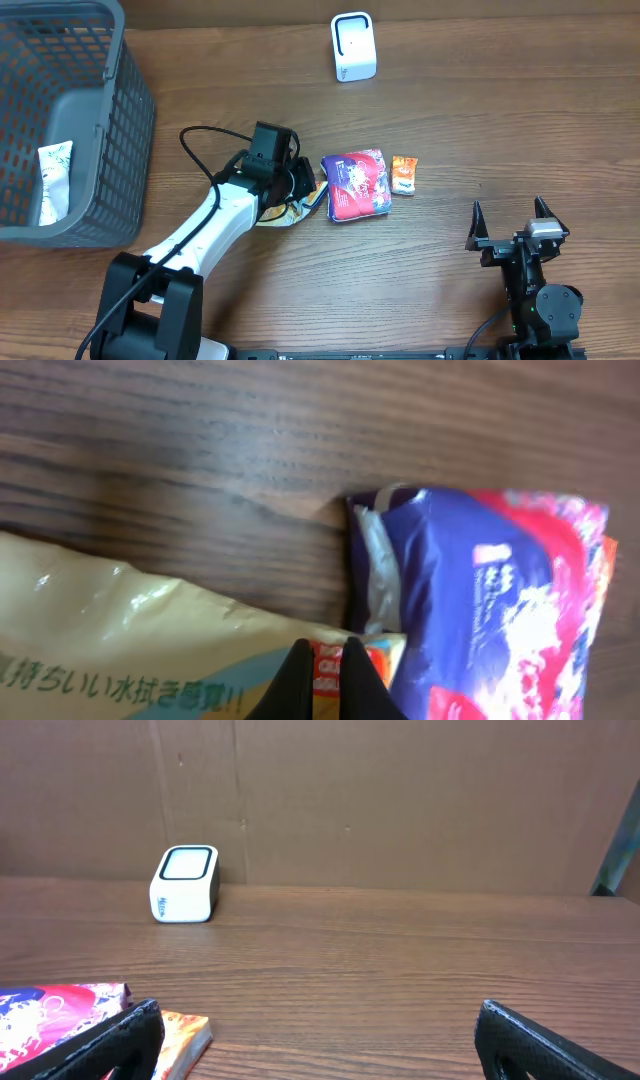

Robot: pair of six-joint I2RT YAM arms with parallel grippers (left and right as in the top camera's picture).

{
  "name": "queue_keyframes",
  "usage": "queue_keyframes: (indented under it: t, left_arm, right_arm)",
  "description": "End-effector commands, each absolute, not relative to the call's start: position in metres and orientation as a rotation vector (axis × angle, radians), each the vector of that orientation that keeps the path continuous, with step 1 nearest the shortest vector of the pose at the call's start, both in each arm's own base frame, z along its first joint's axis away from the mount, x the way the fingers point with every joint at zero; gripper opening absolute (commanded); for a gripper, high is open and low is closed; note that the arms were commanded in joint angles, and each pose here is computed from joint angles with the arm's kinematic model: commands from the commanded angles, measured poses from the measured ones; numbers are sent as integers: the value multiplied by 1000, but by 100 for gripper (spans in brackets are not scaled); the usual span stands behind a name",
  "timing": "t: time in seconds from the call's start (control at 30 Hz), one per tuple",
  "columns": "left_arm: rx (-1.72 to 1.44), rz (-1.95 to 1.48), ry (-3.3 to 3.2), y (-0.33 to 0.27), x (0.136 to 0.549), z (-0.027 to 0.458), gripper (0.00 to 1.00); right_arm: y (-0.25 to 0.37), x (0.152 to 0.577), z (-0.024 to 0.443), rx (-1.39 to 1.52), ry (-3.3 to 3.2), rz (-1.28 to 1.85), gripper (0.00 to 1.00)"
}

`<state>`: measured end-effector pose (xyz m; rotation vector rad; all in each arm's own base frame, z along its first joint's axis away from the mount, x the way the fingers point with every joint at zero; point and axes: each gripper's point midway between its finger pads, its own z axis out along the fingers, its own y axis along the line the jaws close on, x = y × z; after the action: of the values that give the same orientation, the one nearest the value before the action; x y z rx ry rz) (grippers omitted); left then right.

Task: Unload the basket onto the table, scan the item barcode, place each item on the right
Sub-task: 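Release the yellow bag on the table with the left gripper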

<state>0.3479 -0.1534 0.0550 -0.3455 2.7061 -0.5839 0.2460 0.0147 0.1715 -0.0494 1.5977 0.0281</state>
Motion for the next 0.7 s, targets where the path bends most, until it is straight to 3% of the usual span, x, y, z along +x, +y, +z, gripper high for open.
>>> queue_keyframes:
  t: [0.0,0.23,0.47,0.5,0.53,0.67]
  left_arm:
    - [-227,-554,2704,-149,358,75,4]
    - [-373,-240,2732,-92,359,154,5]
    - [-734,-38,2834,-62,315,139,31]
    - [-781,-28,2841,-61,310,131,82]
    - [-824,-20,2842,-60,306,123,100]
    - [-947,-36,2806,-59,304,93,100]
  right_arm:
    - [13,246,171,-39,1590,28,100]
    - [13,246,171,-39,1590,28,100]
    - [13,246,171,-39,1590,28,100]
    - [13,246,171,-39,1590,28,100]
    - [13,246,171,-39,1590,29,100]
    - [13,246,171,-39,1590,29,100]
